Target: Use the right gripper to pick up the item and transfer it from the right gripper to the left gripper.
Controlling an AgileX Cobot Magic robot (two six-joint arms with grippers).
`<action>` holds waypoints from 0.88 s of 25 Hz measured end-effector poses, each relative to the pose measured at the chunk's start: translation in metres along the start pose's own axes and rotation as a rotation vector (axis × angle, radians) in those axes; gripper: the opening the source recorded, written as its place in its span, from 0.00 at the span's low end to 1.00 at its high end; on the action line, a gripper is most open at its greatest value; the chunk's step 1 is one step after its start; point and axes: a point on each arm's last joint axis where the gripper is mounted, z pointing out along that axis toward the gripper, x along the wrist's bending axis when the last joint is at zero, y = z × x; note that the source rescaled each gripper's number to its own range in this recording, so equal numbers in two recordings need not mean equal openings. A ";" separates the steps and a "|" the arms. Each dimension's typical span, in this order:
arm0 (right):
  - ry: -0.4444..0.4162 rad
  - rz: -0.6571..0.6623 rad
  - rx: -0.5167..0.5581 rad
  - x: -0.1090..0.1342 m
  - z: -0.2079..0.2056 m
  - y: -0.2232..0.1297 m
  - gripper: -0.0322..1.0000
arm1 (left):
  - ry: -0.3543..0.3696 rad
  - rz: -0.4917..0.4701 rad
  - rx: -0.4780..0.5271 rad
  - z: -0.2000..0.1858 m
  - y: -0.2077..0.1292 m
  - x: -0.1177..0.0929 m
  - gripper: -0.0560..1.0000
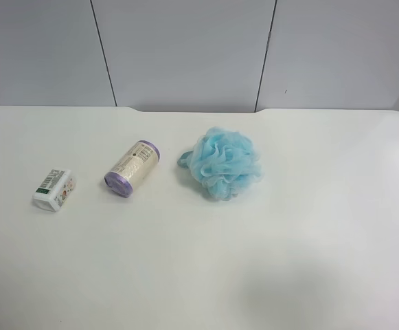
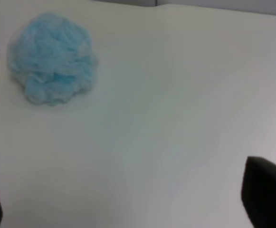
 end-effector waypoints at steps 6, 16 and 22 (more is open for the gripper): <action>-0.109 0.057 0.003 0.001 0.000 0.000 1.00 | 0.003 -0.002 0.000 0.000 0.000 0.000 1.00; -0.158 0.082 0.005 0.001 0.000 0.000 1.00 | 0.111 -0.055 -0.006 0.001 0.001 -0.001 1.00; -0.158 0.082 0.005 0.001 0.000 0.000 1.00 | 0.111 -0.055 -0.006 0.001 0.001 -0.001 1.00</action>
